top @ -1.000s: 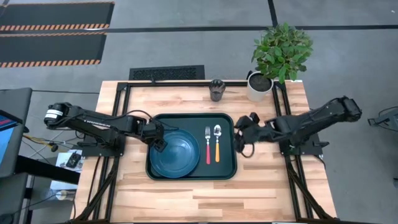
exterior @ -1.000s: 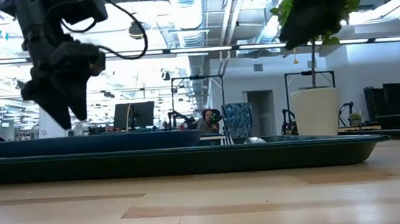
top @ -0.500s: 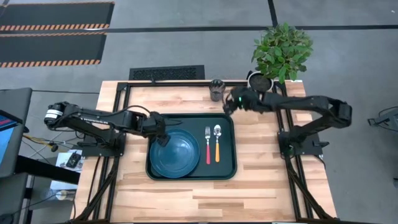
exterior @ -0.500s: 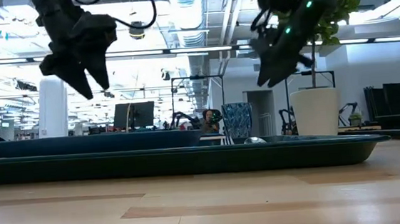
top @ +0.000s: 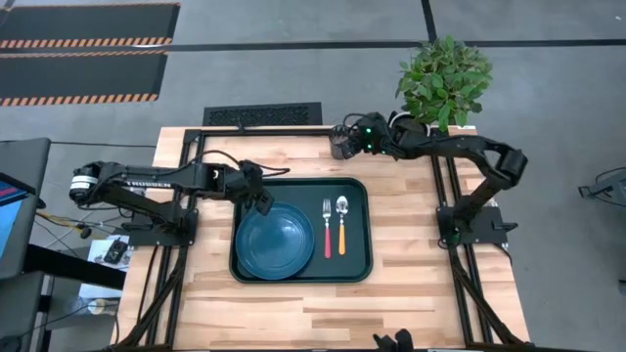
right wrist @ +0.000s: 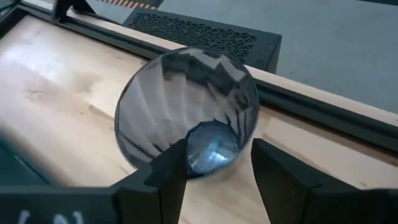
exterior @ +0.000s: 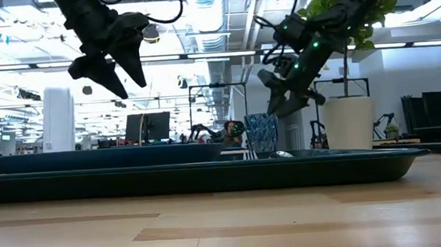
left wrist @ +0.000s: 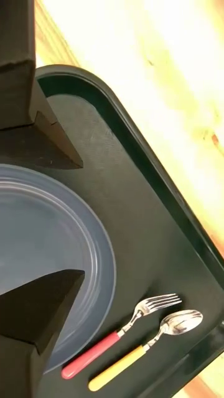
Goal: Pick and place plate/cup/fork/spoon on tray
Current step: Put the dark blue cup on the black serving tray
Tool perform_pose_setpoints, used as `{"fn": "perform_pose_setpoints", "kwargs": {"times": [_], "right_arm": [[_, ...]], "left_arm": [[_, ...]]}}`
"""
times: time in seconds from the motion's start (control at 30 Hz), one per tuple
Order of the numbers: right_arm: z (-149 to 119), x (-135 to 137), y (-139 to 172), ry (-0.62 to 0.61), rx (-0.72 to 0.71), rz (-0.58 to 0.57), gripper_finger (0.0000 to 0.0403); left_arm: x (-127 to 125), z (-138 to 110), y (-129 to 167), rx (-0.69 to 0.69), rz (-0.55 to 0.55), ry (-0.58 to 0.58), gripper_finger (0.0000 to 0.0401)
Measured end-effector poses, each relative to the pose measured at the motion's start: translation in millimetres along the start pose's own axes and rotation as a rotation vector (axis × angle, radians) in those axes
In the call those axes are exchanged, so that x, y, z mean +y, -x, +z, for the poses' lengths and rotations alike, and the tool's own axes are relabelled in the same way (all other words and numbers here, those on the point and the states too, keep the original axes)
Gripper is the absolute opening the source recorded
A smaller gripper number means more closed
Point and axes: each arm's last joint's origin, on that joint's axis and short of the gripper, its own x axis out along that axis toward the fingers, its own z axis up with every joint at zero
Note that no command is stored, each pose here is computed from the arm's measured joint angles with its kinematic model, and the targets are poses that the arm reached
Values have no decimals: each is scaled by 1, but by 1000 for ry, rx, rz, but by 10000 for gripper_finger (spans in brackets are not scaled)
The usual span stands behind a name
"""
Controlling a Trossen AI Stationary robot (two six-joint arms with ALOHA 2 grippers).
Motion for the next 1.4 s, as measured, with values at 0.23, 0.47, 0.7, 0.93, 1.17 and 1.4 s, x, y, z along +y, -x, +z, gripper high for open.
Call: {"fn": "perform_pose_setpoints", "kwargs": {"times": [0.23,0.47,0.7,0.93,1.17,1.4], "right_arm": [[8,8,-19,-12,64,-30,175],[-1,17,-25,25,125,-36,31],[6,33,1,109,57,-1,12],[6,63,50,204,-66,-21,14],[-7,91,73,274,-146,-22,15],[-22,108,83,379,-157,-13,12]], "left_arm": [[1,1,0,-8,9,4,262],[2,4,-1,-81,53,11,262],[-5,16,-1,-199,-6,-10,262],[-19,42,8,-467,-139,-22,262],[-35,59,0,-642,-186,-271,262],[-42,55,-26,-558,-205,-510,262]]}}
